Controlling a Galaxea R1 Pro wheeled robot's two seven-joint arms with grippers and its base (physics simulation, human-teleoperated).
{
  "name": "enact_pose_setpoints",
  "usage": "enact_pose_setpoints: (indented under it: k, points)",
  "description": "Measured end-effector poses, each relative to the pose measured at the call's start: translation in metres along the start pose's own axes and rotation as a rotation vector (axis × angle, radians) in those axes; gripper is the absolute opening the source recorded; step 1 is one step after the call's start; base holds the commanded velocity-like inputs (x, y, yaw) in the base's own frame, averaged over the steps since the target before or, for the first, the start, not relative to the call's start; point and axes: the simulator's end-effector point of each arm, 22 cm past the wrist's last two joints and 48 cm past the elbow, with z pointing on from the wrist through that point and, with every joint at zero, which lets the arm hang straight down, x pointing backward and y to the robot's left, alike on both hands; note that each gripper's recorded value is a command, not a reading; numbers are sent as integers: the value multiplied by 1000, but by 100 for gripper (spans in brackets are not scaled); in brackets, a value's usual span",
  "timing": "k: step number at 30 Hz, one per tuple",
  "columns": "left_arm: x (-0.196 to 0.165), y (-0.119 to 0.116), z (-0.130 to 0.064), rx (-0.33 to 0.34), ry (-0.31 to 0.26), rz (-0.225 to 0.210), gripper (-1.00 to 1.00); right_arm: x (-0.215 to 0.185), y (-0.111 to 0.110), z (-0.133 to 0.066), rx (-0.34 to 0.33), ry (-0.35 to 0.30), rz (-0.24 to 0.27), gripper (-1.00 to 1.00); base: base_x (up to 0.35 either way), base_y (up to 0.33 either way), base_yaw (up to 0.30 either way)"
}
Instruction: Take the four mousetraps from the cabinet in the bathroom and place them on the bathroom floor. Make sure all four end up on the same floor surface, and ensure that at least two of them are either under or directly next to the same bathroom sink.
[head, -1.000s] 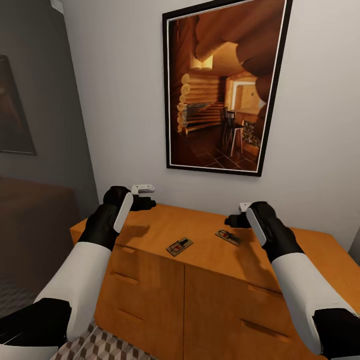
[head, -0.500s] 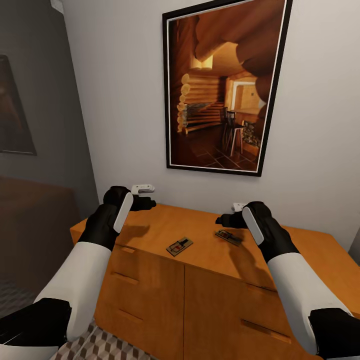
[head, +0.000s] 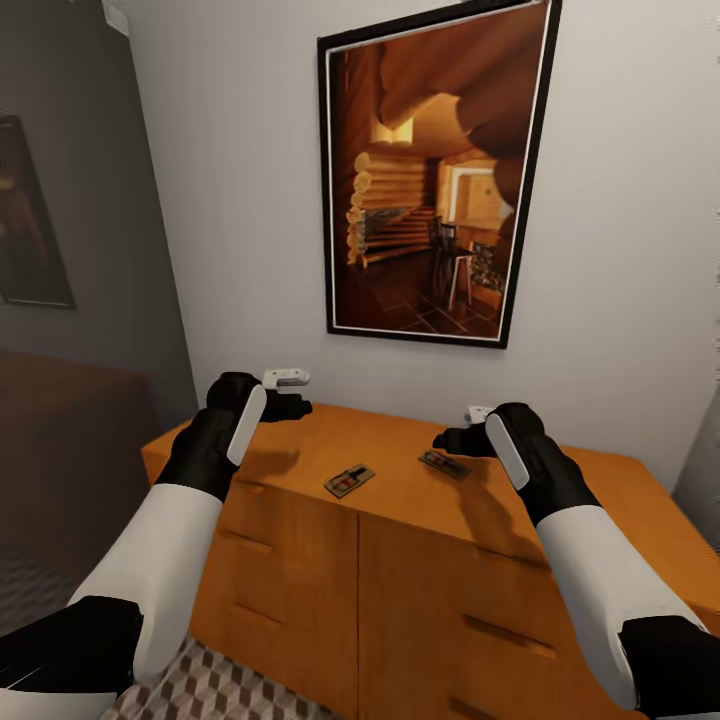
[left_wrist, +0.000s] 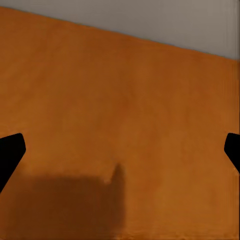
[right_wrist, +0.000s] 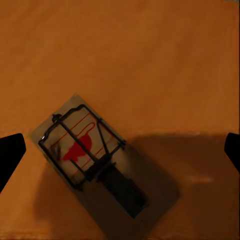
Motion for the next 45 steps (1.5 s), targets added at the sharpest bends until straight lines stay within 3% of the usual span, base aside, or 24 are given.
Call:
enact_pose_setpoints:
  k: [20, 30, 45]
  points:
    - [0, -2, 0, 3, 1, -1, 100, -1, -1, -1, 7, -4, -1, 100, -27, -12, 0]
    - [0, -4, 0, 7, 1, -1, 100, -14, 5, -10, 4, -43, -11, 100, 0, 0, 0]
    - [1, -5, 0, 10, 2, -1, 100, -22, -6, -16, 75, -68, -31, 100, 0, 0, 0]
